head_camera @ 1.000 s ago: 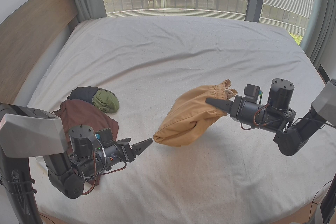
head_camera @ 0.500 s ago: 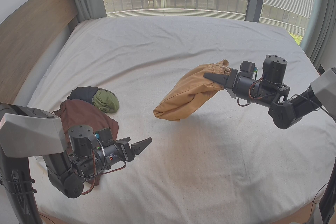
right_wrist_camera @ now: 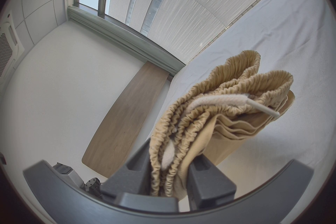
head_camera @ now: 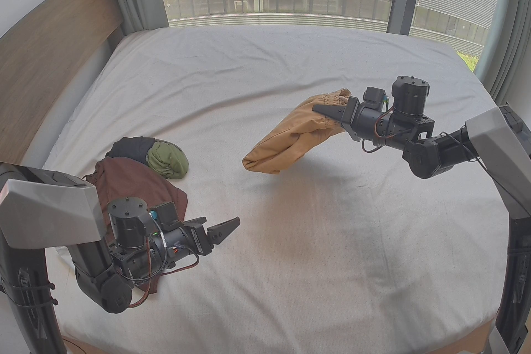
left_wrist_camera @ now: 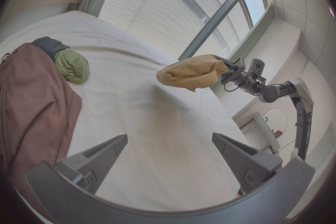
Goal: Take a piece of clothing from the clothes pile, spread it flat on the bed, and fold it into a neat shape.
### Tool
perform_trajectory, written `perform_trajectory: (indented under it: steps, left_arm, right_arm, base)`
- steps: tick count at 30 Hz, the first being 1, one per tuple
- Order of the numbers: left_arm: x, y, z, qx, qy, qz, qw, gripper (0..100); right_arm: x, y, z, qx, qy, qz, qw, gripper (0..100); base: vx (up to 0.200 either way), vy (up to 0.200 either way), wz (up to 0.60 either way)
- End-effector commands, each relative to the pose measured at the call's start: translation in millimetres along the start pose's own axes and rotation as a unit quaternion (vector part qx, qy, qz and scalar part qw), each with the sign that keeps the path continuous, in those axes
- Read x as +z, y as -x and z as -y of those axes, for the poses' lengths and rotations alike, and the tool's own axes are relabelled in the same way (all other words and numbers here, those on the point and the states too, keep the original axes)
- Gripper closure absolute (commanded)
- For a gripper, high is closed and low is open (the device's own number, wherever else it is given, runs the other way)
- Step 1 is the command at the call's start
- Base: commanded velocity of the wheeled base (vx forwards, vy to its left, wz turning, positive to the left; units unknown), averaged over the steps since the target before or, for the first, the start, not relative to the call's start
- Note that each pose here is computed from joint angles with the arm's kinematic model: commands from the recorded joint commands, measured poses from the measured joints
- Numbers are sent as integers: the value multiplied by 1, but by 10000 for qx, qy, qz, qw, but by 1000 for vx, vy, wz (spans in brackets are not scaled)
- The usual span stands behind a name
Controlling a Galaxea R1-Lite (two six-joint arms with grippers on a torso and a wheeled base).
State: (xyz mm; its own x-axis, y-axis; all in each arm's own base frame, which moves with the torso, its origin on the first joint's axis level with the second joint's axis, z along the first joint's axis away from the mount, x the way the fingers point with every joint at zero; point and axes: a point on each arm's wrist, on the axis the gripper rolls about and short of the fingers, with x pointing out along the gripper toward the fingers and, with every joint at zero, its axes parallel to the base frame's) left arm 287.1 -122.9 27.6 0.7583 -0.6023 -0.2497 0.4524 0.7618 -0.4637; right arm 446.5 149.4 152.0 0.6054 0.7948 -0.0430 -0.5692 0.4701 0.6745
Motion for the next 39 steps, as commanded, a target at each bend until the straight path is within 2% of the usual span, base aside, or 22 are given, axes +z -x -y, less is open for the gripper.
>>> perform_trajectory:
  steps: [1,13,17,23,28,31,39]
  left_arm:
    - [-1,0,-1,5,8,-21,10000,0]
    - [-1,0,-3,27,20,-16,10000,0]
    - [-1,0,-4,33,30,-12,10000,0]
    - [0,0,-7,68,45,0,10000,0]
    - [0,1,-7,71,48,-7,10000,0]
    - [-1,1,-6,68,48,-17,10000,0]
    - [-2,0,-7,74,52,-31,10000,0]
  right_arm:
    - [-4,-15,20,-75,-70,-62,9999,100]
    - [17,-53,22,70,50,-34,10000,100]
    - [-2,-64,38,4,-59,-205,9998,100]
    - [-36,-75,75,-231,-222,-499,9982,100]
    - [-31,-68,83,-306,-85,-448,9985,100]
    - [-33,-52,90,-531,-104,-566,9969,100]
    - [-51,-32,110,-823,-171,-685,9941,100]
  base:
    - [0,0,0]
    - [0,0,0]
    - [0,0,0]
    - [0,0,0]
    - [0,0,0]
    - [0,0,0]
    - [0,0,0]
